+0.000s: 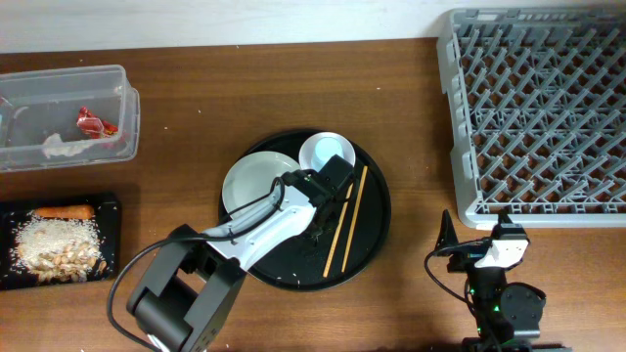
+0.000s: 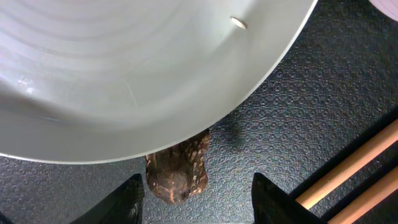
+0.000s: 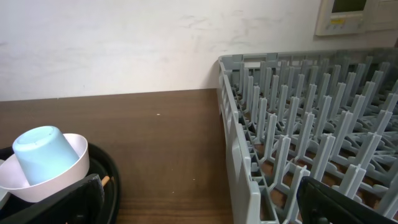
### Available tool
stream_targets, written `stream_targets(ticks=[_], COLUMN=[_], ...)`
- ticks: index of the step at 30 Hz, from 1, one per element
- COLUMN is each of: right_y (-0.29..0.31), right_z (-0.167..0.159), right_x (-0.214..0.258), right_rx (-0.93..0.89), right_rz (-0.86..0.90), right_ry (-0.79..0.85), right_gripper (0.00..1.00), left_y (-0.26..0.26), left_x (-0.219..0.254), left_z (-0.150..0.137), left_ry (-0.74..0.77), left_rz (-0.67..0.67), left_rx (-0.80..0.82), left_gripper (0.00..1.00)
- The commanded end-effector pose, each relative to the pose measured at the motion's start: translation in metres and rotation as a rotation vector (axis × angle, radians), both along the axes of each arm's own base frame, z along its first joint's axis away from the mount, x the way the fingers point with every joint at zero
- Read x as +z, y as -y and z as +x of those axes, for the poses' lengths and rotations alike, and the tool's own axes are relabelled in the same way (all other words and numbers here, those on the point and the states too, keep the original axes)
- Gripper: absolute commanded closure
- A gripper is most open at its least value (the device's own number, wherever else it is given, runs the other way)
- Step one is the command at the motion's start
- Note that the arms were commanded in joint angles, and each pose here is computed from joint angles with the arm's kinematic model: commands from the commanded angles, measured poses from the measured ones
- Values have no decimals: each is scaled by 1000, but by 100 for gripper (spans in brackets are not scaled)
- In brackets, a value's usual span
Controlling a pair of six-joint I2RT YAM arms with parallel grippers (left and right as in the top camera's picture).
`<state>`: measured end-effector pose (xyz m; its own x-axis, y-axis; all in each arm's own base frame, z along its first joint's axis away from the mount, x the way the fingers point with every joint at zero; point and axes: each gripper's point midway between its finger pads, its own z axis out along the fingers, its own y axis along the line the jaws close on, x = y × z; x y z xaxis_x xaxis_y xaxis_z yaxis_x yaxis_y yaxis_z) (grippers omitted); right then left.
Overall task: Sort waste into correct bins and load items into the dishwasher rack
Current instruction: 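Reach the left gripper to the brown shell near the chopsticks, then grasp the brown shell with the left gripper and lift it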
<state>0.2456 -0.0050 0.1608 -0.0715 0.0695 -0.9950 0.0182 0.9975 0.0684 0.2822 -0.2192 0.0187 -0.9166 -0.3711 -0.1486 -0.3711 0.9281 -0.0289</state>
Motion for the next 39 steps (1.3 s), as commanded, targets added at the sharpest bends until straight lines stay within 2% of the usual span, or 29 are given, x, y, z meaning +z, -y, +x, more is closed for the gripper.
stream_targets(ticks=[1,5,13,15,20,22,29,32,35,39], right_y=[3,3,3,3,3,3,3,3,3,3], right_z=[0,0,0,0,0,0,0,0,0,0], right_x=[-5,-5,-5,-5,-5,-5,-5,-5,-5,-5], right_rx=[-13,-13,-13,-13,-13,-13,-13,-13,-13,-13], right_rz=[-7,-7,-7,-7,-7,-7,-7,-7,-7,-7], right_ry=[-4,-4,-4,-4,-4,-4,-4,-4,-4,-4], right_gripper=[2,2,2,2,2,2,2,2,2,2], left_y=[-7,-15,-22,-21,-20,-18,-11,-1,20,31], left_x=[-6,-15,-18,-18,-19,-19,-19,-21,-18,8], left_z=[-3,-10,0,0,-1,-2,-9,-21,-37,-45], left_ry=[-11,-18,41,41,36,33,29,-42,-138,-151], left_rz=[32,46,74,69,64,61,62,6,-104,-197], left_rx=[22,95,103,103,102,97,68,45,-12,-57], left_gripper=[48,48,48,55,60,67,78,81,83,85])
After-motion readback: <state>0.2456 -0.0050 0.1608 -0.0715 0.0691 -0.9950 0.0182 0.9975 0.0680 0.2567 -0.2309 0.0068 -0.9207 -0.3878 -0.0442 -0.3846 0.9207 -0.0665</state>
